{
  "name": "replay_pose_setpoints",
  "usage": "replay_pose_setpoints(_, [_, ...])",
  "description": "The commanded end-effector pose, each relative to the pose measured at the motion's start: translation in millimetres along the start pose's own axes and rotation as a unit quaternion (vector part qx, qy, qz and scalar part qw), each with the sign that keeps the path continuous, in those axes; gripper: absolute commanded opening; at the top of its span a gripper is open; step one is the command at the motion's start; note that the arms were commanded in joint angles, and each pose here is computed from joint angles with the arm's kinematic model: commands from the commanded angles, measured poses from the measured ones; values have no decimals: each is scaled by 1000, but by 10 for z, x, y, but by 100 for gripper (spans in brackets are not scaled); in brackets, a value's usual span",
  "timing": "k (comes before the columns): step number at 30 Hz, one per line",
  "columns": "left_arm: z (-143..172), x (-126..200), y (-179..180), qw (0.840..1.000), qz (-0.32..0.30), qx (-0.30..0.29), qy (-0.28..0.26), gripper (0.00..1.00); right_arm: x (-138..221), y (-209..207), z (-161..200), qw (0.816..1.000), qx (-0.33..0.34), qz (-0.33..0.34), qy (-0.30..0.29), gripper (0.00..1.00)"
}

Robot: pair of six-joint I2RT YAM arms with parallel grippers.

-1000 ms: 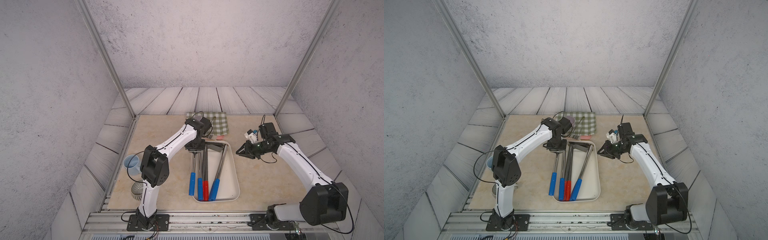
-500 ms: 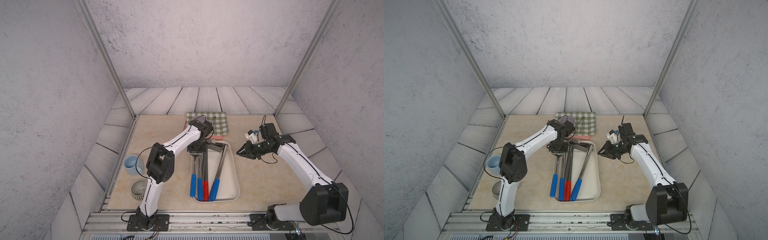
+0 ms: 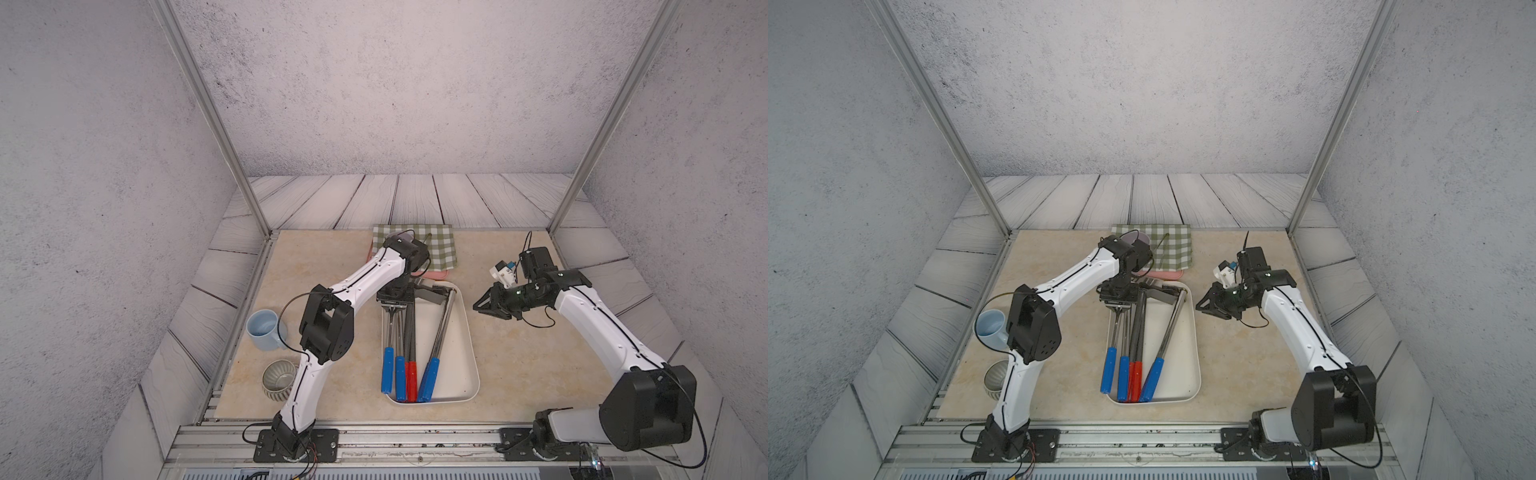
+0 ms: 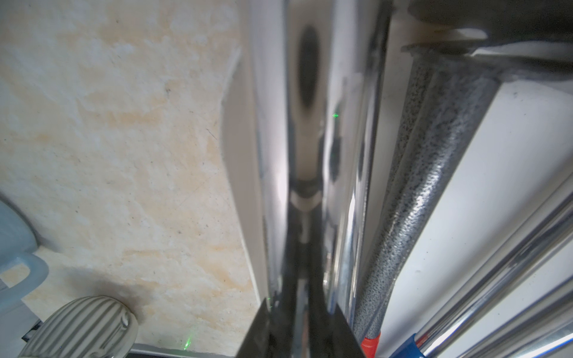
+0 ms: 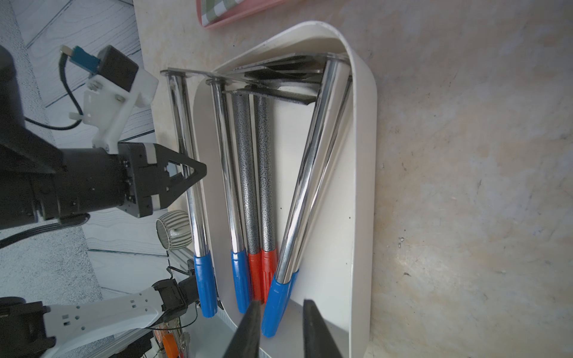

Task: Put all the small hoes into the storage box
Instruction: Place the hoe in the storage box.

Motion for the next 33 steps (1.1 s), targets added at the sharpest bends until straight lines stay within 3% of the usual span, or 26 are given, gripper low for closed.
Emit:
replay_pose_setpoints(1, [-161, 38, -184, 999, 32, 20, -31, 0, 68, 43, 61, 1000, 9, -6, -4, 26])
replay_pose_setpoints(18, [17, -170, -338, 997, 75, 35, 2, 1, 45, 30, 68, 1000, 2, -13, -3, 26])
replay_pose_setpoints(25, [4, -109, -366, 995, 90, 31, -4, 9, 36, 23, 68, 1000, 1, -12, -1, 26])
replay_pose_setpoints(33, [-13, -62, -396, 994, 105, 37, -6, 8, 34, 24, 61, 1000, -1, -13, -1, 26])
Point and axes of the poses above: each gripper's point midway between its finger pads, its own x axis back along the fingers, its own y axis along the line the jaws close on, z = x × y, the point moved 2 cm from there along x, back along the fingers, and after that the axes turned 10 degrees about x, right-handed, at the moved point
